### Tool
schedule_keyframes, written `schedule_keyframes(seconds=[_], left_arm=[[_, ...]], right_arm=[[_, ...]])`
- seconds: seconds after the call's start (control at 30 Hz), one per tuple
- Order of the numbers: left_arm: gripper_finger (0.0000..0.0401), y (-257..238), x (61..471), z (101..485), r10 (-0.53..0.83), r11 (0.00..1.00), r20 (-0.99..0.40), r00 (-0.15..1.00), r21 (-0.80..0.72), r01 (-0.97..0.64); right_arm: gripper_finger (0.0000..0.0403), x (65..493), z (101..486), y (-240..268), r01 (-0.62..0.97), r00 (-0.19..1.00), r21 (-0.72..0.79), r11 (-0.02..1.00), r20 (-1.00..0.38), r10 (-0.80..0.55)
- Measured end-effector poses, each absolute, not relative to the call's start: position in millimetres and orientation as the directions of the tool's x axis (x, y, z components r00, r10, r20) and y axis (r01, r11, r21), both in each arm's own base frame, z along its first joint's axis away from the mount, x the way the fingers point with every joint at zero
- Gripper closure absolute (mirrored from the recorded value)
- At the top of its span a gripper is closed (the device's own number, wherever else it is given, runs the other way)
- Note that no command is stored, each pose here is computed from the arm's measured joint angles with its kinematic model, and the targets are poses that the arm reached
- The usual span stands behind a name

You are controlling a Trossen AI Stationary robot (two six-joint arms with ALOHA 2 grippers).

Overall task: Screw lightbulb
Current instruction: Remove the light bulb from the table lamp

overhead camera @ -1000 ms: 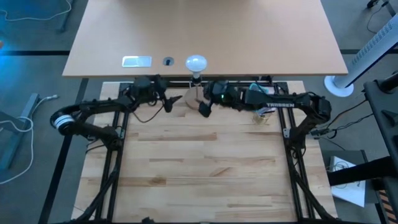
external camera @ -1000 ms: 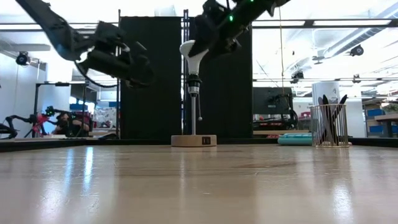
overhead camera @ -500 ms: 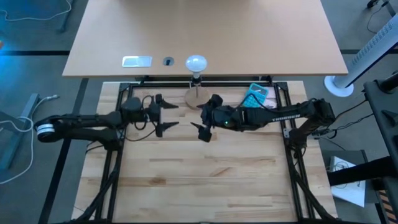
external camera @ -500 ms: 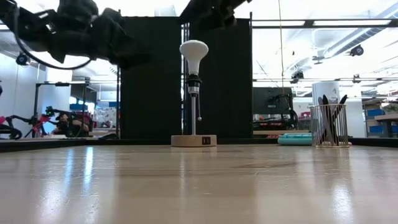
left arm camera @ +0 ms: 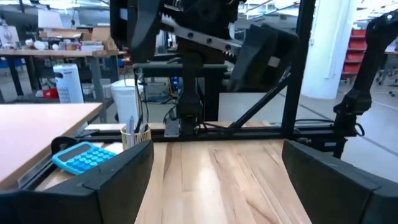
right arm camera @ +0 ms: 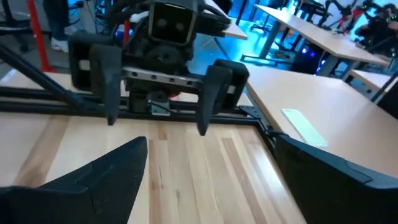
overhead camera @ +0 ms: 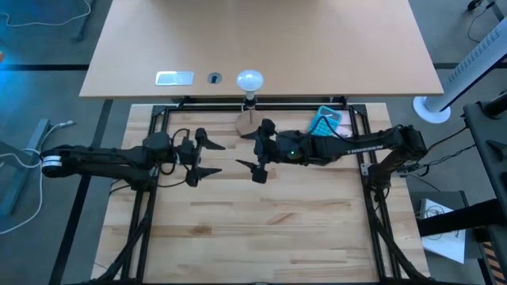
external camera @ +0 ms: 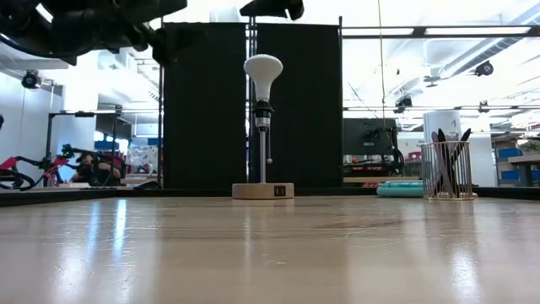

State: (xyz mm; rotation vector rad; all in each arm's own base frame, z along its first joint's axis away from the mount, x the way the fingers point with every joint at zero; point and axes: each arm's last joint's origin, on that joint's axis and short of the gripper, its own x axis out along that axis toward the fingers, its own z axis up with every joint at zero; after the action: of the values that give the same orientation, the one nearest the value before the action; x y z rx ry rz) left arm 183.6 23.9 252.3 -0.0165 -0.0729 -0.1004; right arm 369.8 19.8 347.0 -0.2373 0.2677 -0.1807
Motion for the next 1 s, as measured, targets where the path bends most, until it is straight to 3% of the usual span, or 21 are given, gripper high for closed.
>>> schedule_keyframes(seconds=[0.33, 0.67, 1.0], left_arm=[[0.0055, 24.9, 188.6, 262.5, -0.099, 0.995, 0.089, 0.991, -0.019, 0.101], [0.0055, 25.0, 189.2, 268.2, -0.100, 0.995, 0.088, 0.991, -0.019, 0.102], [0.0055, 24.9, 188.5, 268.9, -0.100, 0.995, 0.093, 0.991, -0.018, 0.102]], right_arm=[[0.0070, 370.7, 350.0, 16.9, 0.145, 0.954, -0.310, 0.940, -0.209, -0.217], [0.0110, 368.1, 342.3, 16.8, 0.143, 0.931, -0.270, 0.952, -0.290, -0.222], [0.0125, 359.7, 354.0, 16.0, 0.166, 0.940, -0.221, 0.961, -0.260, -0.222]])
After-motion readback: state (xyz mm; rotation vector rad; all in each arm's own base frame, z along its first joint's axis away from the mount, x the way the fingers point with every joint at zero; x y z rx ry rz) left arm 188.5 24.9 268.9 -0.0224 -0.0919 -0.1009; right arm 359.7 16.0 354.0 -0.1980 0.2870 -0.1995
